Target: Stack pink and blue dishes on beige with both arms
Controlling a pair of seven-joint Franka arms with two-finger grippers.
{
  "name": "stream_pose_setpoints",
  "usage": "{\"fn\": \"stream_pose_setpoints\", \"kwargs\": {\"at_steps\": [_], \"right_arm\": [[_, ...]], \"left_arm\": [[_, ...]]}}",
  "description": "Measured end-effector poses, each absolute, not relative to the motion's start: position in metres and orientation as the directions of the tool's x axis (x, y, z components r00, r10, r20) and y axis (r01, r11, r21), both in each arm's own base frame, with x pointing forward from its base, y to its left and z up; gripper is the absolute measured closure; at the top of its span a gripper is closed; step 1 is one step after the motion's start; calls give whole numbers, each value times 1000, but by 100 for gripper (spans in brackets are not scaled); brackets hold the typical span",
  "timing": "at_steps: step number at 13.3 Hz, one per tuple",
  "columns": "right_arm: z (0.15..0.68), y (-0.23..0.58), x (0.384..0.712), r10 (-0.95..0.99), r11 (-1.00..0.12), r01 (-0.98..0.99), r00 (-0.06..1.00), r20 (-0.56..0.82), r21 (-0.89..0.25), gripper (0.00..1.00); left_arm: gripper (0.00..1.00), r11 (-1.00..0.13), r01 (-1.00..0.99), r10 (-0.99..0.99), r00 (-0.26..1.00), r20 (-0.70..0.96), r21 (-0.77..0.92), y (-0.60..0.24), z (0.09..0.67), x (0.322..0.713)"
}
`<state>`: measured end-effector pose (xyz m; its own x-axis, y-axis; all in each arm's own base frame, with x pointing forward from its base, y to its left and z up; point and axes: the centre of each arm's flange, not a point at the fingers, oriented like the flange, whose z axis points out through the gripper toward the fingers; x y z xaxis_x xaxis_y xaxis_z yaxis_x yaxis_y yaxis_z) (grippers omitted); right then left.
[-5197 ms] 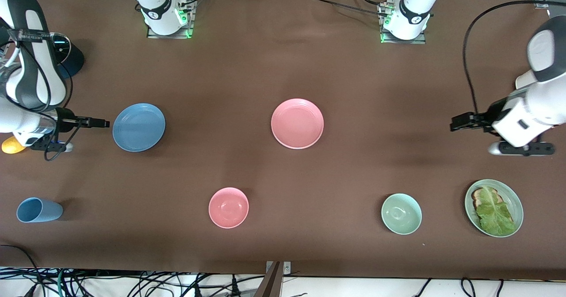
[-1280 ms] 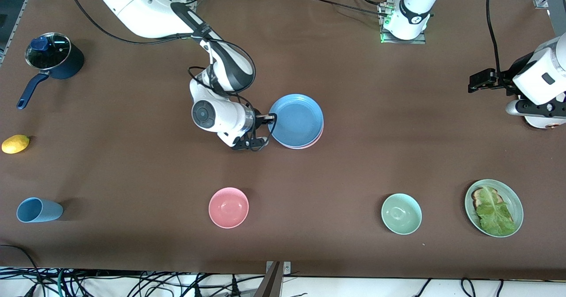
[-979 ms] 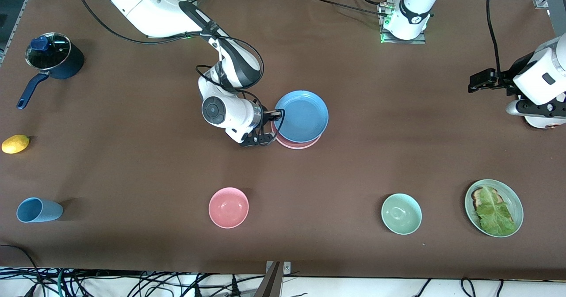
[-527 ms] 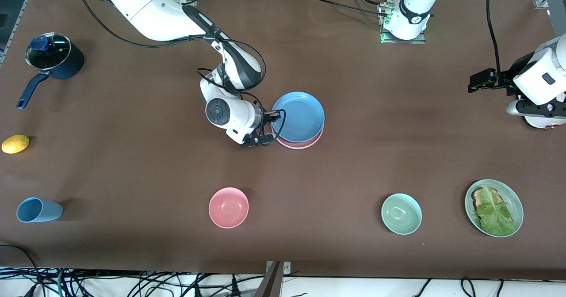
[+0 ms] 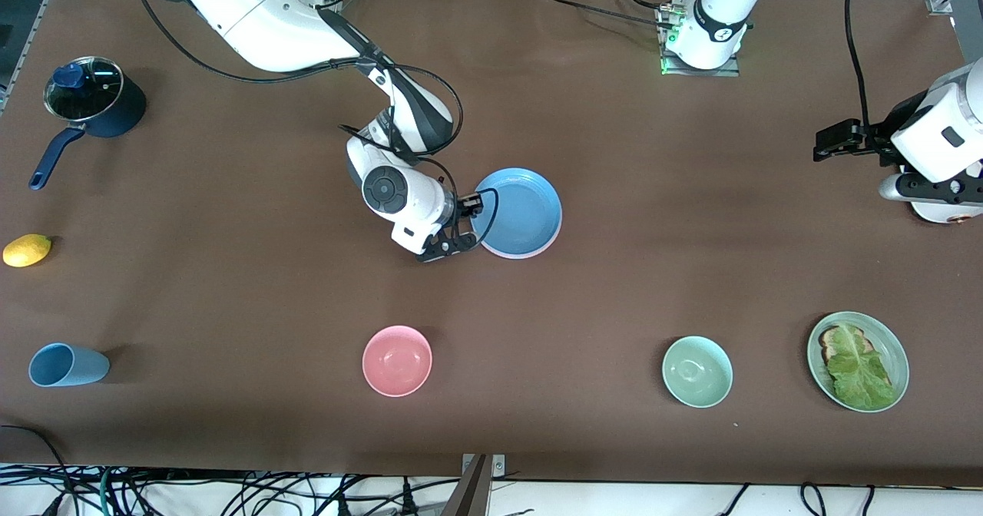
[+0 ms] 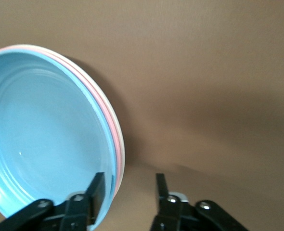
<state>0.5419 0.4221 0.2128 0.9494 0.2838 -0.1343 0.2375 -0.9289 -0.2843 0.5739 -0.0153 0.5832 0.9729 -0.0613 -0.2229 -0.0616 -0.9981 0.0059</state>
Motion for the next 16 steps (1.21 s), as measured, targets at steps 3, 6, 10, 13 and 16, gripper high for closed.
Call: {"fn": "stream_pose_setpoints", "kwargs": {"at_steps": [3,6,10,13,16], "right_arm": [[254,400,559,265,-945,230,955,-134,-232,11],[320,338,579,201,-976,180,961,-188,-123,0],[410,225,599,33,-999,31,978,-206,-12,0],[461,147,603,-93,-996,-90,978,-189,21,0],[496,67,607,-217,-976,-218,966,-143,5,0]], "left_arm": [[0,-998,-62,-61,973,-223,6,-15,583,574],[0,-998,-62,-61,973,-223,6,-15,583,574],[0,-998,-60,-60,973,-225,6,-14,582,574],[0,-998,-60,-59,972,-227,6,-14,581,575],[0,-998,-60,-59,972,-228,6,-14,580,575]]}}
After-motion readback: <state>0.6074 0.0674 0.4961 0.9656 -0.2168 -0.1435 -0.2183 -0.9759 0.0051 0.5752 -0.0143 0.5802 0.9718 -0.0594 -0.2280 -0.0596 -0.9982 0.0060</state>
